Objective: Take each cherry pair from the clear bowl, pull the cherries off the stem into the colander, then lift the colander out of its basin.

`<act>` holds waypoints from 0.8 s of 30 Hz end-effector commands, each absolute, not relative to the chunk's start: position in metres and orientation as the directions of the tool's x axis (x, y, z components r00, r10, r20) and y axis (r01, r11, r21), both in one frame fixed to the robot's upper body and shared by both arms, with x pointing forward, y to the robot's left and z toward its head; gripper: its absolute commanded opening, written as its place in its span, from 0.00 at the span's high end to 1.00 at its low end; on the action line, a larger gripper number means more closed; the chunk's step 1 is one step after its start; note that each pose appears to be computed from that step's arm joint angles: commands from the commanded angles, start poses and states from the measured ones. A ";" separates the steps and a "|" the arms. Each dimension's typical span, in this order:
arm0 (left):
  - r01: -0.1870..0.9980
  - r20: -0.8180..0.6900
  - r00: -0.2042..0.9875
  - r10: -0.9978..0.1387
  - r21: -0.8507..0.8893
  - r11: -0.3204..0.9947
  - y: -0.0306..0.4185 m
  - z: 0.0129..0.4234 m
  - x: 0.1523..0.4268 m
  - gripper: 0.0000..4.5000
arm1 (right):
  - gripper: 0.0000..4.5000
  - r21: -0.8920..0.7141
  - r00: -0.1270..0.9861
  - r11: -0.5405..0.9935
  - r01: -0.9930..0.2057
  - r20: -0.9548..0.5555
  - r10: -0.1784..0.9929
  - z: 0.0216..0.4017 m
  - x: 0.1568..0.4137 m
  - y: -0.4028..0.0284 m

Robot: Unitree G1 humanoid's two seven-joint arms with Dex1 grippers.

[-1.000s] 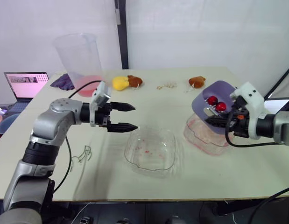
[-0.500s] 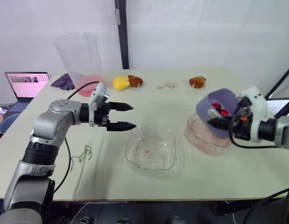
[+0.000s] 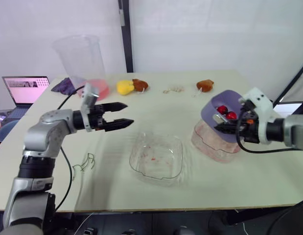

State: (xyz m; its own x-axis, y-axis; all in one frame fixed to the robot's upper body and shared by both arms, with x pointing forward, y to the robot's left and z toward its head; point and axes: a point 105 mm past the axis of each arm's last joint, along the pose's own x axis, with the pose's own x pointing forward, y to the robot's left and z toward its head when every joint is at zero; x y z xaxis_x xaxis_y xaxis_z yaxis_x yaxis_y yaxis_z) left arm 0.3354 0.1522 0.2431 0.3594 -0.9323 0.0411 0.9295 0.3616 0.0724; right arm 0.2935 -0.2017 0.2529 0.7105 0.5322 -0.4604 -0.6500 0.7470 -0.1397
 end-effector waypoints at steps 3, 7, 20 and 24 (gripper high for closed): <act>0.888 0.073 0.447 -0.892 0.080 0.452 0.176 0.239 0.330 0.00 | 0.95 -0.333 0.606 0.508 -0.794 -0.493 0.624 0.279 0.318 -0.161; 0.867 0.061 0.490 -0.870 0.067 0.493 0.181 0.225 0.322 0.00 | 0.95 -0.431 0.530 0.322 -0.843 -0.565 0.632 0.272 0.356 -0.133; 0.797 -0.052 0.603 -0.796 0.076 0.599 0.200 0.197 0.293 0.00 | 0.95 -0.385 0.318 0.026 -0.923 -0.720 0.617 0.203 0.412 -0.090; 0.785 -0.062 0.619 -0.783 0.083 0.614 0.204 0.197 0.292 0.00 | 0.95 -0.329 0.266 0.018 -0.944 -0.730 0.630 0.191 0.412 -0.085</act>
